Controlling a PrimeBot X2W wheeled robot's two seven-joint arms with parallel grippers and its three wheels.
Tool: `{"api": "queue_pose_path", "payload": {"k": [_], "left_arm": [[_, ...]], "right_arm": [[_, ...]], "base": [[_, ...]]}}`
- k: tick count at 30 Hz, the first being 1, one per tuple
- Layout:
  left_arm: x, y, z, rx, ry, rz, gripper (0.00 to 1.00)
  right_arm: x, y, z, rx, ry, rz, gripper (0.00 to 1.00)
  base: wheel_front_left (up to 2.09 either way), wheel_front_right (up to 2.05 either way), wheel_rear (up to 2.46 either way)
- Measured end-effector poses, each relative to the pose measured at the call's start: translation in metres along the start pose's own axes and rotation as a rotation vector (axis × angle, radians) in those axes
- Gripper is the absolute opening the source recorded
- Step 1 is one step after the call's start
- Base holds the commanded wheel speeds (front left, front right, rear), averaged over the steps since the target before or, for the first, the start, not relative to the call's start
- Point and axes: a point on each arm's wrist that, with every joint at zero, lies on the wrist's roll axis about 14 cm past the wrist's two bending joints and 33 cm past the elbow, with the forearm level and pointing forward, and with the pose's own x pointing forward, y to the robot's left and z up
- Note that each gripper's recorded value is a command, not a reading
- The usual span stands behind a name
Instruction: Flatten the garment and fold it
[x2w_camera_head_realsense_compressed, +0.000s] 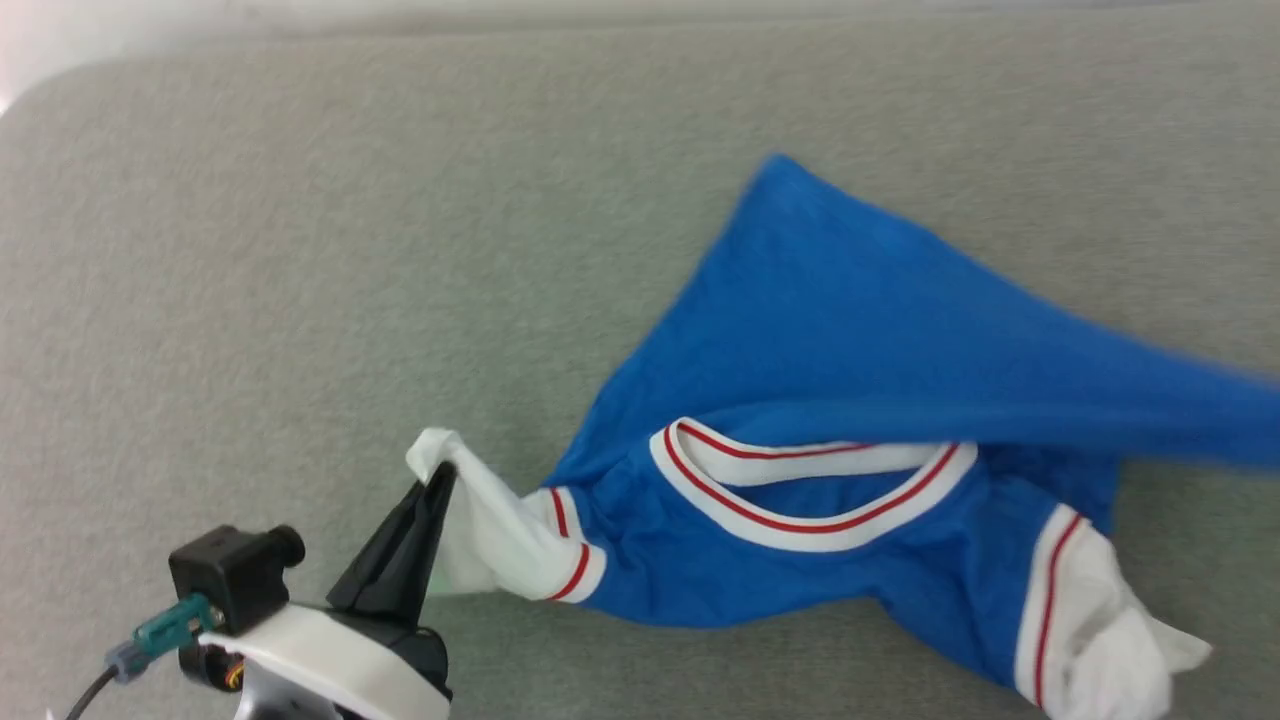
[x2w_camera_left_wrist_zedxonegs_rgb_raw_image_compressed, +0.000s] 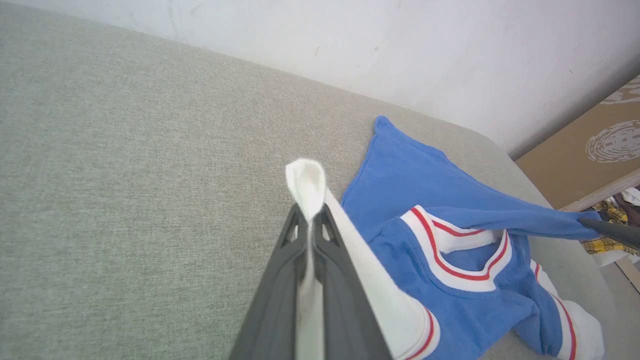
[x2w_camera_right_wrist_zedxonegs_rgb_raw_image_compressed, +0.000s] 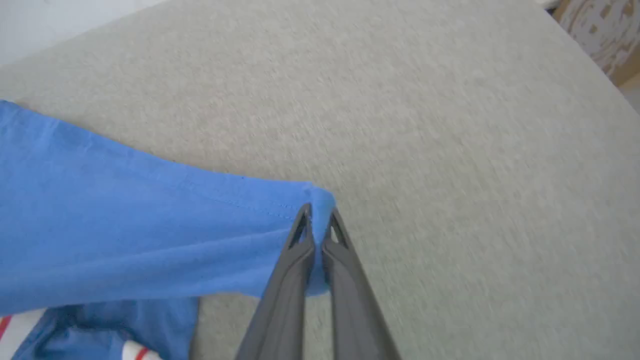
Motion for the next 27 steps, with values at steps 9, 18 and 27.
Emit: {"api": "queue_pose_path", "payload": {"k": [9, 18, 27], "left_arm": [[-0.006, -0.018, -0.005, 0.024, 0.010, -0.043, 0.00], [-0.014, -0.030, -0.013, 0.041, 0.051, -0.071, 0.00], [-0.021, -0.038, -0.015, 0.048, 0.058, -0.092, 0.00]], "right_arm": [[-0.081, -0.057, -0.093, 0.176, 0.125, -0.130, 0.00], [-0.080, -0.039, -0.128, 0.195, 0.138, -0.078, 0.00], [-0.078, -0.030, -0.072, 0.155, -0.045, -0.047, 1.00]], "base": [[0.00, 0.00, 0.00], [0.00, 0.00, 0.00], [0.00, 0.00, 0.00]]}}
